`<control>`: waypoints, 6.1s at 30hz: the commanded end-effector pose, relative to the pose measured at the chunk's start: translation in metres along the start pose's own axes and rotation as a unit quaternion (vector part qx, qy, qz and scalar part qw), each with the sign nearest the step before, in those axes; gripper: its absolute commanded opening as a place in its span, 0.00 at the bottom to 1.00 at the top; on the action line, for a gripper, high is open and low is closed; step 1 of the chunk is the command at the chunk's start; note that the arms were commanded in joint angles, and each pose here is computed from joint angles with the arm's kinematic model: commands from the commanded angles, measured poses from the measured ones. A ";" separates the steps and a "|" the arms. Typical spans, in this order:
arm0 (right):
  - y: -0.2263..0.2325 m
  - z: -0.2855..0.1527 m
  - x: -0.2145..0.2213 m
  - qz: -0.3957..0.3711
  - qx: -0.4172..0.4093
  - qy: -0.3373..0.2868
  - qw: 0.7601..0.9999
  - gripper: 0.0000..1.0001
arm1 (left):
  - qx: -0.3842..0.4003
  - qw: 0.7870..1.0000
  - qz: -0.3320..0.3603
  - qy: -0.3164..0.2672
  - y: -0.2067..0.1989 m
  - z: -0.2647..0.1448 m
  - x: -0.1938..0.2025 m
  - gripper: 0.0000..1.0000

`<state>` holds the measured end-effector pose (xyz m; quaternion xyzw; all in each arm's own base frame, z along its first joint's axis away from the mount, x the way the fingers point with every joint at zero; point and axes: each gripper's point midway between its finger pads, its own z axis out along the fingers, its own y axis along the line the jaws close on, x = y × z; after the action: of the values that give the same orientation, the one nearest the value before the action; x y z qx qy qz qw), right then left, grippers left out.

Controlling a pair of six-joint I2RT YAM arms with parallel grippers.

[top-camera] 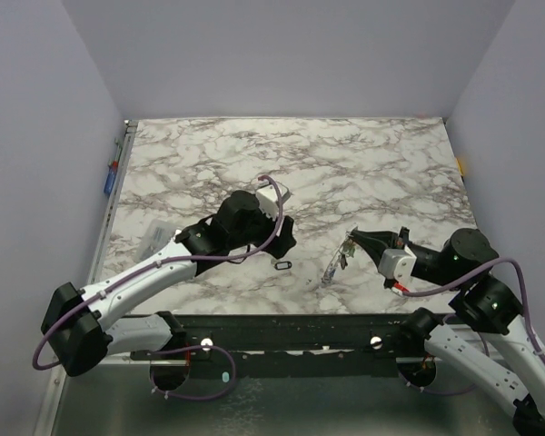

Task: Put the keys on the keyring

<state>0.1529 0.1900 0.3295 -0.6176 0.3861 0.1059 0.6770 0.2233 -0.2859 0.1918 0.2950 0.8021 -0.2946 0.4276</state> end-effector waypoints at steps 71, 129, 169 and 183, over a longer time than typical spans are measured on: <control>0.028 -0.026 0.024 0.082 0.052 0.026 0.995 0.01 | -0.313 0.819 -0.473 0.082 0.045 0.049 0.138 0.50; 0.016 -0.020 0.014 0.081 0.039 0.025 0.996 0.01 | -0.292 0.906 -0.307 -0.005 0.053 0.035 0.076 0.00; -0.006 0.011 -0.028 0.163 0.024 -0.077 0.983 0.01 | -0.055 0.992 -0.026 -0.115 -0.027 -0.052 -0.101 0.00; -0.002 0.014 -0.037 0.187 -0.006 -0.084 0.979 0.01 | 0.063 0.989 0.059 -0.124 -0.061 -0.081 -0.087 0.00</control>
<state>0.1465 0.2094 0.3278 -0.5225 0.4677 0.2582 0.6645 0.1955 -0.2703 0.3090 0.2398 0.7450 -0.3281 0.5290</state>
